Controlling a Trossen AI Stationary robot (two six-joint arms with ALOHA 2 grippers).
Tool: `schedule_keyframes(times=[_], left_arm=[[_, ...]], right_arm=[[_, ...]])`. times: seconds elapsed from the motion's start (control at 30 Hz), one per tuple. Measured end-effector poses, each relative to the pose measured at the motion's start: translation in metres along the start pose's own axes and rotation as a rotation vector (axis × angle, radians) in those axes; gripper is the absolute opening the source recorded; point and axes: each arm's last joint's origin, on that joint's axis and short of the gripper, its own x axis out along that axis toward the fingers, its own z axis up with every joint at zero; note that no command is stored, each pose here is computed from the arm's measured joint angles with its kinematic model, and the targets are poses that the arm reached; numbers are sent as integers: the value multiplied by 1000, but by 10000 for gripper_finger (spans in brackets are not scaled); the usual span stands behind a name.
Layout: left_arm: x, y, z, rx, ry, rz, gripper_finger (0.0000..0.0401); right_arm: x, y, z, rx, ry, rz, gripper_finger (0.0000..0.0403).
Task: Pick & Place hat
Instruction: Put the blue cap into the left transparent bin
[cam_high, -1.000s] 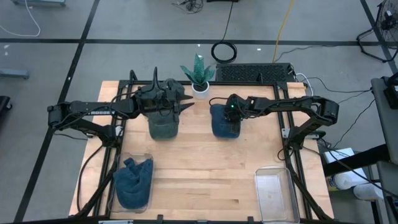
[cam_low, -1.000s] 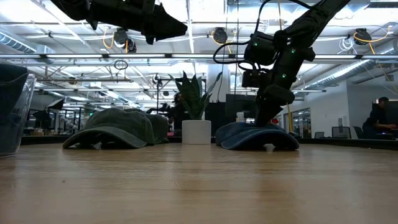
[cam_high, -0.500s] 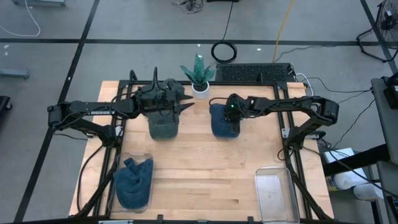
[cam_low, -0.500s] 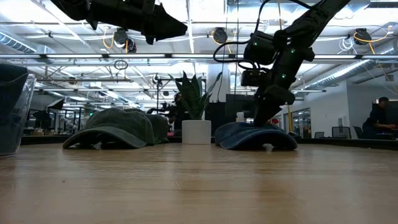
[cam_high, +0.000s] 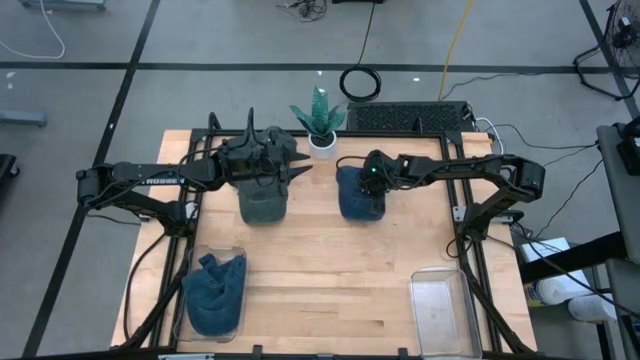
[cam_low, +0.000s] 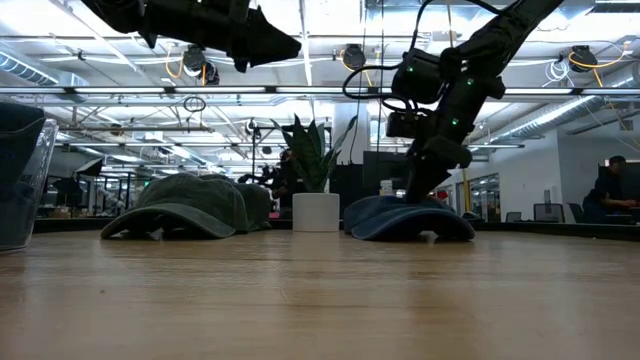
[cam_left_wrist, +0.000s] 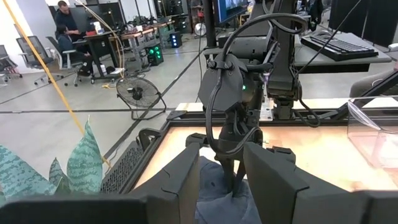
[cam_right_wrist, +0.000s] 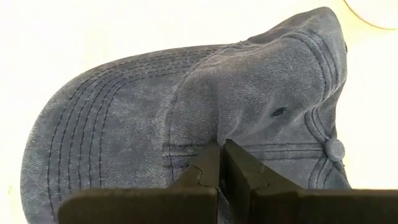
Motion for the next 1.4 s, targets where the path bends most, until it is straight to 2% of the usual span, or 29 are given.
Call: schedule_keyframes(times=[0.7,0.9,1.4], left_arm=[[0,0,-2,-1,18,-3,136],[0,0,-2,-56,18,-3,136],[0,-1,-2,-77,18,-5,136]], right_arm=[[-7,-1,9,33,-45,-8,0],[-23,8,18,0,-124,-5,0],[-57,38,29,-105,-256,31,0]])
